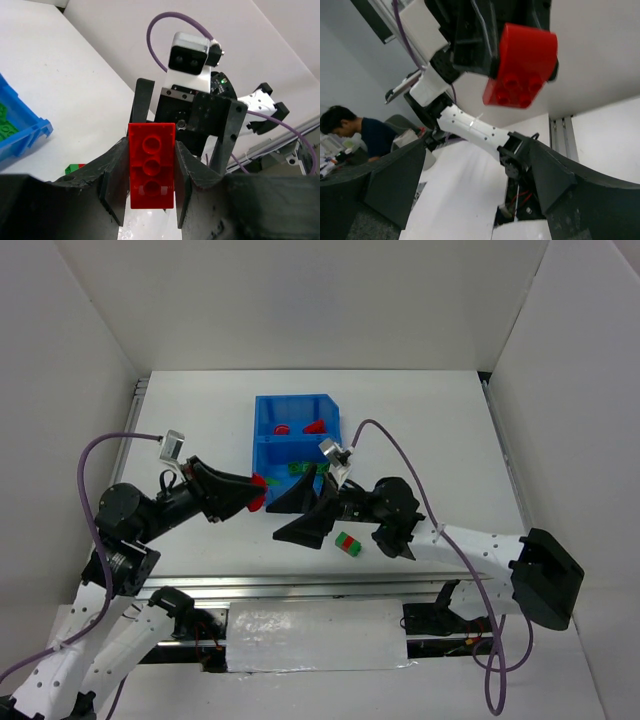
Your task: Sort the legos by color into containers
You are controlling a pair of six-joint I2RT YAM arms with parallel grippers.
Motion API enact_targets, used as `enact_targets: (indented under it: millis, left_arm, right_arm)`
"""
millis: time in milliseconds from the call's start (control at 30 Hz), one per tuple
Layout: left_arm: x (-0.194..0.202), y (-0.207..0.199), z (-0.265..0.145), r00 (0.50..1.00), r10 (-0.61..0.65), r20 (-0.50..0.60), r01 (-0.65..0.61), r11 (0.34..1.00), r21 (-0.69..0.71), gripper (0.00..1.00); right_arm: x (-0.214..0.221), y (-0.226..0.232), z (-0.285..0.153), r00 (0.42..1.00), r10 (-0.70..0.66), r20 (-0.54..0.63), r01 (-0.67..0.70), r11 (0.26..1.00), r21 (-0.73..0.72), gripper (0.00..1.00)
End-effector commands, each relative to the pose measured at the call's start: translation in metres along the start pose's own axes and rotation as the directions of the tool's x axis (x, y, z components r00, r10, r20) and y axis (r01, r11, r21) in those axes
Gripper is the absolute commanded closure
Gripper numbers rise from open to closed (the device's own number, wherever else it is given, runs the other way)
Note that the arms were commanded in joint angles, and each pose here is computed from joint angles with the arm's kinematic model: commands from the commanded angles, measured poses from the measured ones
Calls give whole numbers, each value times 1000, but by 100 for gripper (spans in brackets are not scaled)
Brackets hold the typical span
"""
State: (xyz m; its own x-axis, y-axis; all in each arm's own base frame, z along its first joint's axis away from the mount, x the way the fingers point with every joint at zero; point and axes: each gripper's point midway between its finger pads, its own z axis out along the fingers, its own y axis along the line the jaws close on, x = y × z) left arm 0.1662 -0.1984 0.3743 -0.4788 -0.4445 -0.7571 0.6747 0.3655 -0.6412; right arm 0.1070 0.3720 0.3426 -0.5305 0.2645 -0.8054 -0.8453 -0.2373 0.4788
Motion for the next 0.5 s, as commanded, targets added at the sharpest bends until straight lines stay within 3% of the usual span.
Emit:
enact_targets:
  millis: [0,67,233,467]
  left_arm:
    - [-17,-37,-4,998,-3,70,-8,986,165,100]
    - [-17,-39,-5,997,-1,73,-11,984,175,100]
    - [-18,-46,-8,997,10,76,-25,980,198,100]
    - [-13,-46,-8,998,8,58,-21,976,217,100]
  right_arm:
    - [-33,27,11,989,-54,140,62,997,-50,12]
    - [-39,14,20,984,-64,167,53,996,65,17]
    - [-47,-3,26,980,-36,194,5,987,159,15]
    - [-54,6,42,981,-13,191,-7,994,106,19]
